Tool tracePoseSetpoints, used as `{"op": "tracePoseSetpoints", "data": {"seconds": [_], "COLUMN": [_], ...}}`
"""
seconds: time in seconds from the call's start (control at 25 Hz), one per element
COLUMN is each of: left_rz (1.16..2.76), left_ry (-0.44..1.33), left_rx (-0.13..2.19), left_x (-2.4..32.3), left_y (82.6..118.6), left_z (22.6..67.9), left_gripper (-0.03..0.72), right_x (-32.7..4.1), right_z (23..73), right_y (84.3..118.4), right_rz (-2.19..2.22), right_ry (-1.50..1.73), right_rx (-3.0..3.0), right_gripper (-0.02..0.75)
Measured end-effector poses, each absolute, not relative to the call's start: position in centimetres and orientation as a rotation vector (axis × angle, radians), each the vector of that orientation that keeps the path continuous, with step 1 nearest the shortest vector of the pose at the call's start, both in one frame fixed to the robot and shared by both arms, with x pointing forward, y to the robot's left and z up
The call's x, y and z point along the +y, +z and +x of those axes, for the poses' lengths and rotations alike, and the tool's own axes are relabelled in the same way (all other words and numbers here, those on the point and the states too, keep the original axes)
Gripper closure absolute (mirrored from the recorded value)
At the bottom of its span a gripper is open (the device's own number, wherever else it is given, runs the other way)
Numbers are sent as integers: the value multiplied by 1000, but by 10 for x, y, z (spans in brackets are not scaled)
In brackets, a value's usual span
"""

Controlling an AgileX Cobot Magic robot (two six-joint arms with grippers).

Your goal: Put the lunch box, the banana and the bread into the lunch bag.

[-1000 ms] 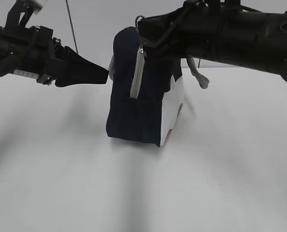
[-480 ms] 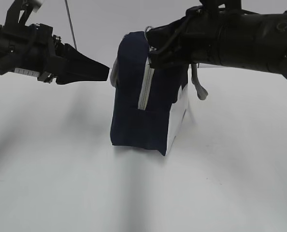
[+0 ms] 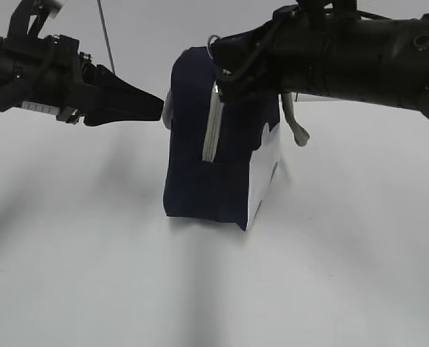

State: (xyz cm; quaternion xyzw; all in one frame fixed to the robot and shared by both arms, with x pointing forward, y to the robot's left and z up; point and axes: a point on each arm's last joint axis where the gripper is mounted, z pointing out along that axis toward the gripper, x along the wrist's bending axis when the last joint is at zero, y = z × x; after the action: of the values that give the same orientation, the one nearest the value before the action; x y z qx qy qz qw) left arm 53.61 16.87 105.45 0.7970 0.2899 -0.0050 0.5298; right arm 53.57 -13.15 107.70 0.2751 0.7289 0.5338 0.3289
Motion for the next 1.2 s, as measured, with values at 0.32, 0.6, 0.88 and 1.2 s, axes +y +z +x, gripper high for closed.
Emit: {"op": "tracePoseSetpoints", "data": {"seconds": [0.32,0.6,0.88,1.2], "left_rz": [1859,1806,1759,1723], "left_ry": [-5,-50,-80,-77], "left_rx": [720,729,715,707], "left_x": [167,159,147,140], "left_y": [1057,1040,1027,1019], "left_z": [539,550,557,562], "left_gripper": [328,328,328,328], "right_x": [-134,-134,-134,-134], "right_z": [536,536,536,536], "right_y": [1073,1073,1073,1073], "right_rz": [717,739,742,744], "right_ry": [1324,1335,1337,1338], "right_rx": [1940,1940,1940,1940], "right_gripper": [754,754,754,754]}}
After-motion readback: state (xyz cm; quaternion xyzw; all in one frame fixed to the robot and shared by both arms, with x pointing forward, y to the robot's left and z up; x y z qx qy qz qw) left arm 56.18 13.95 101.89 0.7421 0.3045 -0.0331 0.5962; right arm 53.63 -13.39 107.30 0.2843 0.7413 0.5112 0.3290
